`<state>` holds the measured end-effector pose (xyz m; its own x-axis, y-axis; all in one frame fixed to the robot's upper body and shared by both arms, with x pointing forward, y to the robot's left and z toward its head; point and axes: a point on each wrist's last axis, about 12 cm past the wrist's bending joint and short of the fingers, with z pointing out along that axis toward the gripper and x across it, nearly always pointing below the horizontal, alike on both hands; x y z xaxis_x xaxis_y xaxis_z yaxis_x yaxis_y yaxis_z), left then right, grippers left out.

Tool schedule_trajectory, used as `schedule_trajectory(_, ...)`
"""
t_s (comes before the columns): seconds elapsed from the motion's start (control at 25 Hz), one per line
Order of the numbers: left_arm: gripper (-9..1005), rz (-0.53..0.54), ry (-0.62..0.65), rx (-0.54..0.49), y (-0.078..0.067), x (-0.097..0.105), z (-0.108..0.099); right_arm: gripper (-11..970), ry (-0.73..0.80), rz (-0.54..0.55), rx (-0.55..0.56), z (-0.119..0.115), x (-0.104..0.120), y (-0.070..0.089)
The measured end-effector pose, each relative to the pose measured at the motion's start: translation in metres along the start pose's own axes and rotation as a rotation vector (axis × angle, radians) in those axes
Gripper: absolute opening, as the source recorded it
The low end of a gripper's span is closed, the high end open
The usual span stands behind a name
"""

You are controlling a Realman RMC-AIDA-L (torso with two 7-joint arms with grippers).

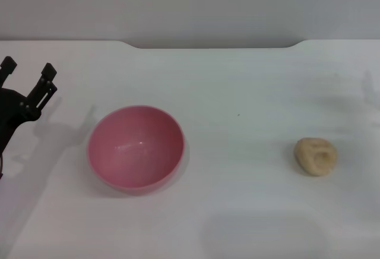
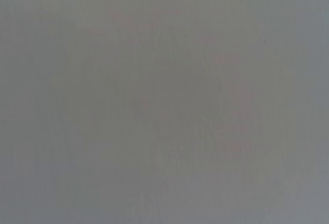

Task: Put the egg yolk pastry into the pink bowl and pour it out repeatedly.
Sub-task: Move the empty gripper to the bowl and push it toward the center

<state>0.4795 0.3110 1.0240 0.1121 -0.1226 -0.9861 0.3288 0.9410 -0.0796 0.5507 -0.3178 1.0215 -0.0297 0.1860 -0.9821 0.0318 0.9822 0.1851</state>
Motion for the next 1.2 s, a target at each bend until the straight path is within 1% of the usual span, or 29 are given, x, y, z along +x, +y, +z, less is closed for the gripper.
schedule_trajectory(0.28, 803, -0.004, 0.003, 0.009, -0.001, 0.001, -0.002, 539, -0.003, 0.002, -0.003, 0.001, -0.001, 0.001)
schedule_trajectory(0.44, 804, -0.034, 0.0, 0.007, -0.001, 0.0, -0.003, 539, -0.005, 0.002, -0.006, 0.003, -0.002, 0.002)
schedule_trajectory(0.6, 803, -0.069, -0.046, -0.028, 0.006, -0.007, 0.006, 539, -0.006, 0.003, -0.005, 0.003, -0.002, 0.002)
schedule_trajectory(0.64, 803, -0.083, -0.069, -0.046, 0.01, -0.011, 0.011, 539, -0.006, 0.004, -0.005, 0.003, -0.002, 0.002)
schedule_trajectory(0.72, 803, -0.092, -0.101, -0.057, 0.019, -0.021, 0.026, 539, -0.004, 0.004, -0.003, 0.002, -0.001, 0.002)
schedule_trajectory(0.8, 803, -0.102, -0.089, -0.043, 0.026, -0.027, 0.041, 539, -0.001, 0.005, 0.0, 0.001, 0.0, 0.001)
schedule_trajectory(0.88, 802, -0.139, -0.034, -0.002, 0.032, -0.035, 0.065, 539, 0.002, 0.006, 0.001, 0.0, 0.001, 0.001)
schedule_trajectory(0.96, 802, -0.18, 0.038, 0.025, 0.036, -0.042, 0.086, 538, 0.005, 0.008, 0.001, -0.001, 0.001, 0.001)
schedule_trajectory(1.04, 802, -0.202, 0.133, 0.057, 0.035, -0.053, 0.113, 538, 0.007, 0.009, 0.002, -0.001, 0.002, 0.001)
schedule_trajectory(1.12, 801, -0.179, 0.224, 0.097, 0.027, -0.065, 0.137, 538, 0.01, 0.011, -0.001, -0.001, 0.002, 0.002)
schedule_trajectory(1.2, 801, -0.126, 0.3, 0.15, 0.016, -0.077, 0.153, 538, 0.013, 0.013, -0.007, 0.0, 0.003, 0.004)
